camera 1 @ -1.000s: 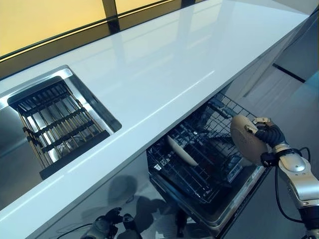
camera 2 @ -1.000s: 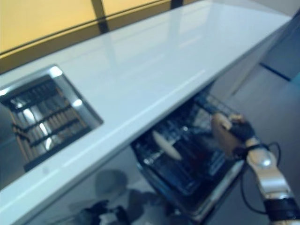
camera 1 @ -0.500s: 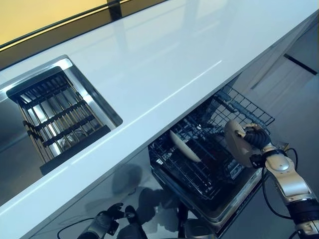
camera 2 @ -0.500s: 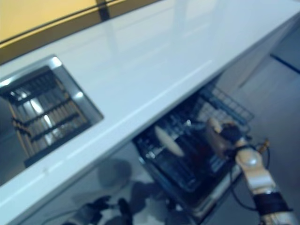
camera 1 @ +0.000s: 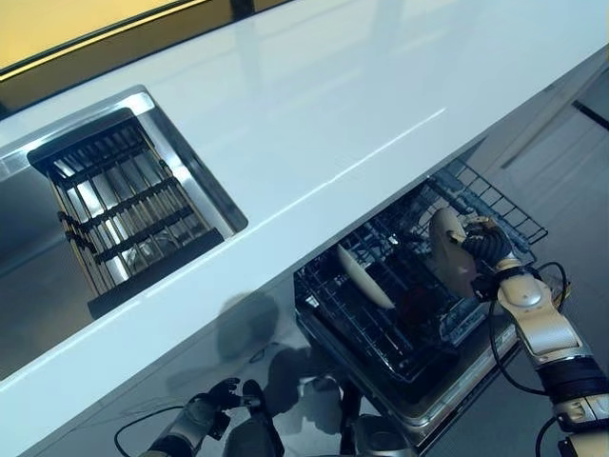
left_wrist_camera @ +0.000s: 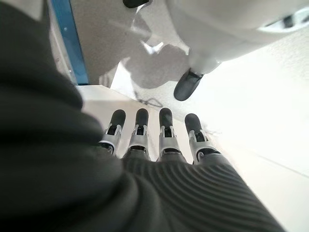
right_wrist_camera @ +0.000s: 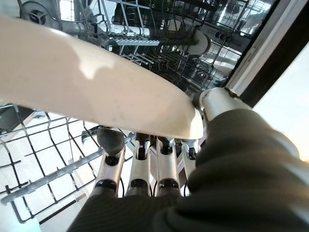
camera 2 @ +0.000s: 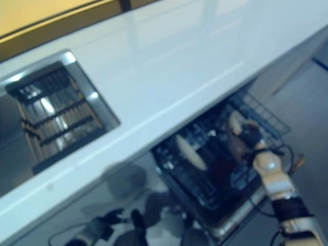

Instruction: Take plates into dishwasher

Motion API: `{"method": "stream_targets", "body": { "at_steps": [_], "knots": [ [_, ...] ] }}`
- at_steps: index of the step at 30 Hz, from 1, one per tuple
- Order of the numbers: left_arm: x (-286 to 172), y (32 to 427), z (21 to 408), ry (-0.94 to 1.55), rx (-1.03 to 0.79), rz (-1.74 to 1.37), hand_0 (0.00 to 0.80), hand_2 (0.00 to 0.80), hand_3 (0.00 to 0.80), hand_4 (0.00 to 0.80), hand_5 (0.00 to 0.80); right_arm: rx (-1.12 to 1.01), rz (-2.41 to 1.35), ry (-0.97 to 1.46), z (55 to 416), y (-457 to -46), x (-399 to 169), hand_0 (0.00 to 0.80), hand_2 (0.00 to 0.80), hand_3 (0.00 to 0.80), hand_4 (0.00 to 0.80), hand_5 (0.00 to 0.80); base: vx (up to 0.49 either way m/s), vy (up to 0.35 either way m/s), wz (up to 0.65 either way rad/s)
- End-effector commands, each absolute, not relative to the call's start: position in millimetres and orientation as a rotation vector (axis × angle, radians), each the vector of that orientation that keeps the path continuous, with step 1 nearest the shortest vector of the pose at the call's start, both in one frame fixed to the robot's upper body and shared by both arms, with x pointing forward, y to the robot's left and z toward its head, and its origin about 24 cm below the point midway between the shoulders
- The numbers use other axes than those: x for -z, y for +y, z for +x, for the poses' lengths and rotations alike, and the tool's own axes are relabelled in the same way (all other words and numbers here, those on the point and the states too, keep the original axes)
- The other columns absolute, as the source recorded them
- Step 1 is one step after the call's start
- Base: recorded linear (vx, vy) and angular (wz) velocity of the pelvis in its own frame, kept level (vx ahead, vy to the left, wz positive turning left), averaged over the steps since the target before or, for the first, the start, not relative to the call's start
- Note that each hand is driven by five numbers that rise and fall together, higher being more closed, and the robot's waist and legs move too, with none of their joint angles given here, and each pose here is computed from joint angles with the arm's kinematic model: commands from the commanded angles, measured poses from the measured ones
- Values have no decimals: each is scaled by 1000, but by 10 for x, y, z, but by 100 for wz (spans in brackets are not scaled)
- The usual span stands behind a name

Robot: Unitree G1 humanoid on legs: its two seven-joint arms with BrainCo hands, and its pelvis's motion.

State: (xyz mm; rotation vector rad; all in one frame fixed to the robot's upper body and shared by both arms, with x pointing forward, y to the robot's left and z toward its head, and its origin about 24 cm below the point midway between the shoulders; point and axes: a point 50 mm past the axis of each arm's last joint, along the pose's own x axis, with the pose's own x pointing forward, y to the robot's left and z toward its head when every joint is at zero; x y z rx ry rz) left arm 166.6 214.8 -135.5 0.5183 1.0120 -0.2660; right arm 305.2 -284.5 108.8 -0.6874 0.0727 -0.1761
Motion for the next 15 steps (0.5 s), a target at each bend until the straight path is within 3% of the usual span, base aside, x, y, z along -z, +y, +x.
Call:
{"method": "stream_targets", "body": {
  "at_steps": [1, 15],
  "knots": [
    [1272, 2206, 1817, 978, 292, 592, 0, 0, 0, 0, 0, 208, -752, -86, 3231, -2747, -1501, 800, 800, 800, 800, 800, 0, 0, 0],
    [1185, 2279, 1923, 934, 276, 609, 0, 0, 0, 0, 0, 200, -939, -37, 3308, -2974, -1663, 800, 800, 800, 800, 800, -7, -14, 8]
  ]
}}
